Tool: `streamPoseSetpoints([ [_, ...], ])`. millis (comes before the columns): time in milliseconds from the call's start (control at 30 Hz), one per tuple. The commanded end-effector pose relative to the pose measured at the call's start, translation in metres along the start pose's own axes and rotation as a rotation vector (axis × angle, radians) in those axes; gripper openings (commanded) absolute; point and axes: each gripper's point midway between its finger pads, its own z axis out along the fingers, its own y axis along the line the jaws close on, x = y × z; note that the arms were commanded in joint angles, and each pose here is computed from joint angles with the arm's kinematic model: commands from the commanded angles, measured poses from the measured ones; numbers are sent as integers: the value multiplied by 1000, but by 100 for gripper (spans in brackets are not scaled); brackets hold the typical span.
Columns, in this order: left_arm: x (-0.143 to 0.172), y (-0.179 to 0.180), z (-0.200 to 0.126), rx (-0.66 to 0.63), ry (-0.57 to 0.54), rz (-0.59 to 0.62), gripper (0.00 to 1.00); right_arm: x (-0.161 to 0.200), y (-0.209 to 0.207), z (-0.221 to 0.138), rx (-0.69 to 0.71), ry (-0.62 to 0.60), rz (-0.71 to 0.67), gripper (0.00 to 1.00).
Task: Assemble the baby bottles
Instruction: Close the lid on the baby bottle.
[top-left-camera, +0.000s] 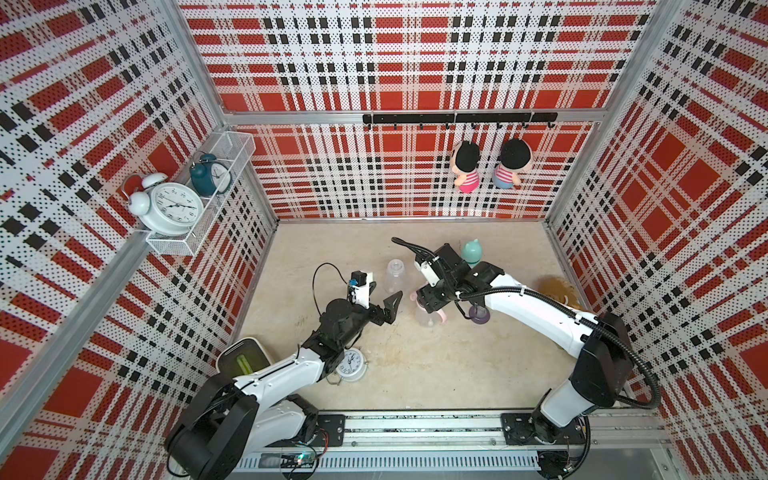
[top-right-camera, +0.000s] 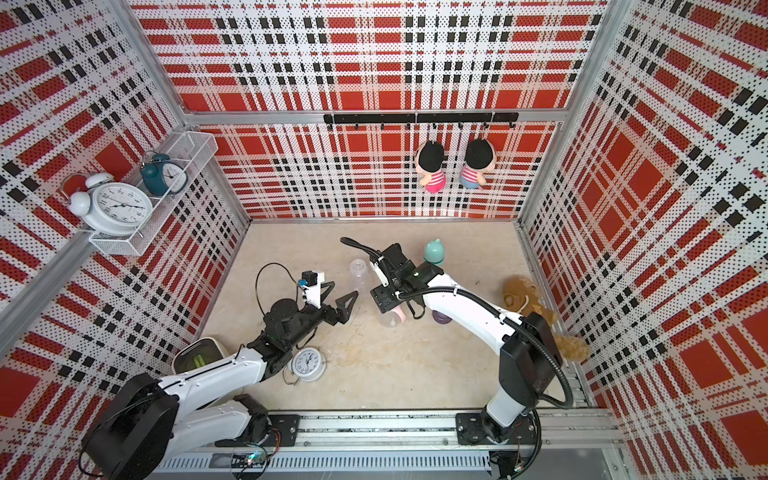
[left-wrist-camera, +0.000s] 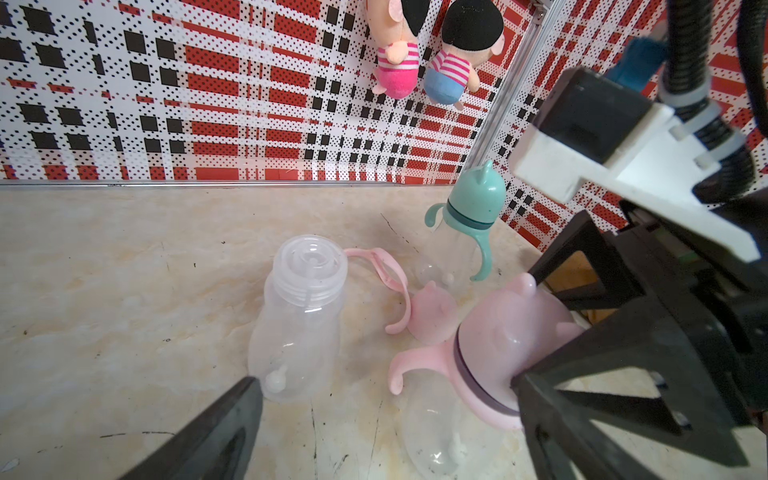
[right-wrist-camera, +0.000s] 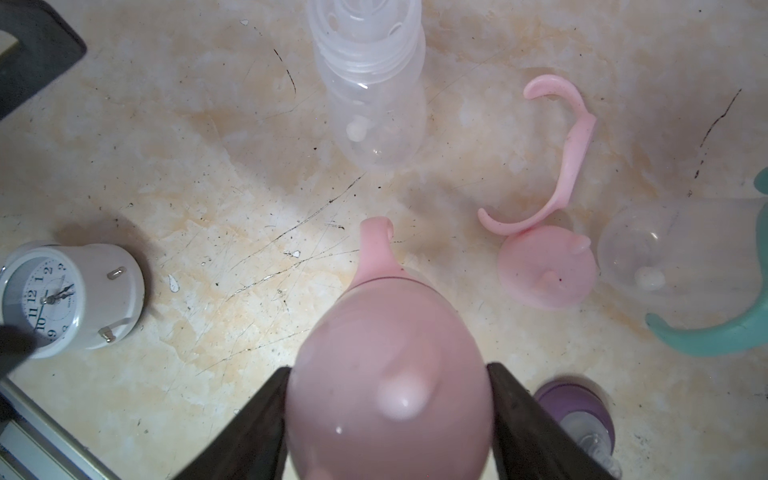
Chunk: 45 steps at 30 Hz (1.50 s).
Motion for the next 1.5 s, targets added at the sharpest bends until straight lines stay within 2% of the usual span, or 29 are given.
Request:
streamPoseSetpoints([
  [0,-3,4,-2,-19,-16,8,98,44,-11,17,70,177,-15,73],
  [233,-6,7,-3,-26,-24,-5,98,16,-4,8,37,80,-14,75],
  [533,-9,8,-5,-28,-29,-4,98,1,2,10,5,55,-34,75],
  [767,-10,9,-5,-29,-30,-10,98,-14,9,0,-32,20,-46,78],
  [967,-14,13,-6,-46,-37,-23,98,-29,14,-14,-60,-27,-59,85],
  [1200,-21,32,-12,-135,-51,-71,98,-66,19,-25,-72,-136,-107,93],
  [1467,-20,60,-21,-272,-37,-102,98,-106,23,1,-62,-208,-152,95],
])
